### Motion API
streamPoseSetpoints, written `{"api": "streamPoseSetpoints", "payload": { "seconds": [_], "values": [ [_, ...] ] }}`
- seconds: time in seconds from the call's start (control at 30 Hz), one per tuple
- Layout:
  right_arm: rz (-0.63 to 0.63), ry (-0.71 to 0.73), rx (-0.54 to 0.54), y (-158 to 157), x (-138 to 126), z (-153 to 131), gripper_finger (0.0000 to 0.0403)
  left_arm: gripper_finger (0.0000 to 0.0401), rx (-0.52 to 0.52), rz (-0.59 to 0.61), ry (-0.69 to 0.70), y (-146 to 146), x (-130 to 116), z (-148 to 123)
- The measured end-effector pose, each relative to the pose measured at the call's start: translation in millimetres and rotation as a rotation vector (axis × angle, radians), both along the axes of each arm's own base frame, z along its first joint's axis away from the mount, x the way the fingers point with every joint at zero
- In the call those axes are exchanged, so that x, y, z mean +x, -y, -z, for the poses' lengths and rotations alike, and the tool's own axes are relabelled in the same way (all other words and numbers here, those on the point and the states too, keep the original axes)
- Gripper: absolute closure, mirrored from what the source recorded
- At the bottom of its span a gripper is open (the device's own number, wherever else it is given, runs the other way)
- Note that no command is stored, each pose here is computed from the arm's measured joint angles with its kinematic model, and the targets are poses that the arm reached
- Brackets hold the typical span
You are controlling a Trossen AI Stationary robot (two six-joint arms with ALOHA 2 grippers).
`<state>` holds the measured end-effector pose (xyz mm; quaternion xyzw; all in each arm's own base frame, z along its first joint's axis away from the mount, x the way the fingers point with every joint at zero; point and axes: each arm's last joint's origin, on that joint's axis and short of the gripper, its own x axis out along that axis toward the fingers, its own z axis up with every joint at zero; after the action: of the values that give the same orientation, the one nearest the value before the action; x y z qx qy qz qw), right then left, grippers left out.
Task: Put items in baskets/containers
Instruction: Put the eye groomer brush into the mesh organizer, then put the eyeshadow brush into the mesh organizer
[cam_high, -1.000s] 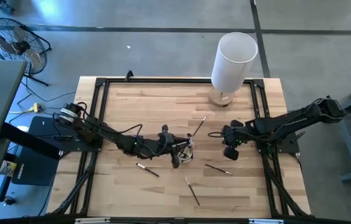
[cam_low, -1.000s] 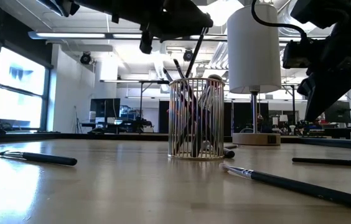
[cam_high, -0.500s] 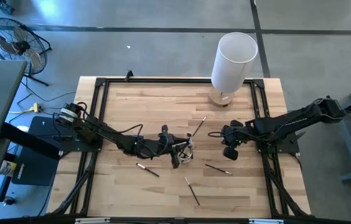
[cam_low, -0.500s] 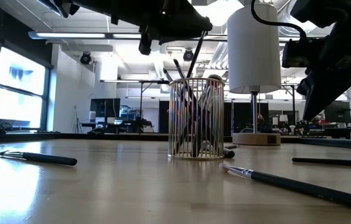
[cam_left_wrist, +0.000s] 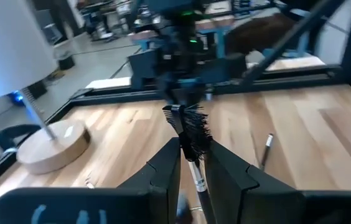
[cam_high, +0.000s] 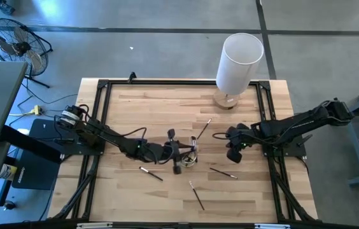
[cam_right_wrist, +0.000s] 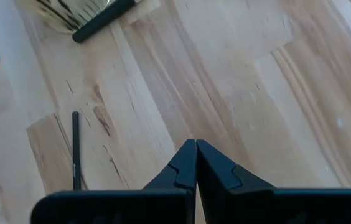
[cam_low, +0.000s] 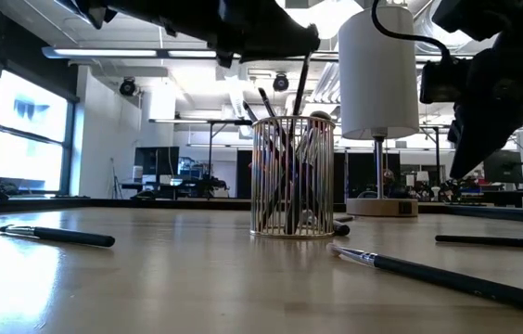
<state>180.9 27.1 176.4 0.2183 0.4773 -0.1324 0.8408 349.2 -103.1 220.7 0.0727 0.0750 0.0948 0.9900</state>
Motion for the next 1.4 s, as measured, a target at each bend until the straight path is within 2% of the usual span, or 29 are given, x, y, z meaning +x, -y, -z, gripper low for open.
{"api": "streamPoseSetpoints", "payload": {
  "seconds": [0.27,0.57,0.7,0.9,1.07,1.23,1.3,1.4],
  "values": [
    [0.101,0.013,0.044,0,1,0,0.0402,0.0325,0.015,0.044,-0.068,1,-1,6],
    [0.12,0.017,0.056,0,1,-1,0.0402,0.0218,-0.002,0.061,-0.051,2,0,5],
    [0.118,0.017,0.055,0,1,-1,0.0401,0.0188,-0.028,0.051,-0.033,2,2,0],
    [0.11,0.017,0.05,0,1,-1,0.04,0.0184,-0.027,-0.085,0.04,1,5,-32],
    [0.068,0.022,0.026,0,2,-1,0.0402,0.0184,0.029,-0.248,-0.065,-4,6,-47],
    [0.035,0.024,0.007,0,2,-1,0.0399,0.0184,0.038,-0.42,-0.099,-6,7,-70],
    [0.022,0.024,-0.001,0,2,-1,0.04,0.0184,-0.016,-0.432,-0.08,-6,10,-85],
    [0.01,0.023,-0.008,0,2,-1,0.0402,0.0185,-0.197,-0.425,-0.032,-5,11,-105]
  ]
}}
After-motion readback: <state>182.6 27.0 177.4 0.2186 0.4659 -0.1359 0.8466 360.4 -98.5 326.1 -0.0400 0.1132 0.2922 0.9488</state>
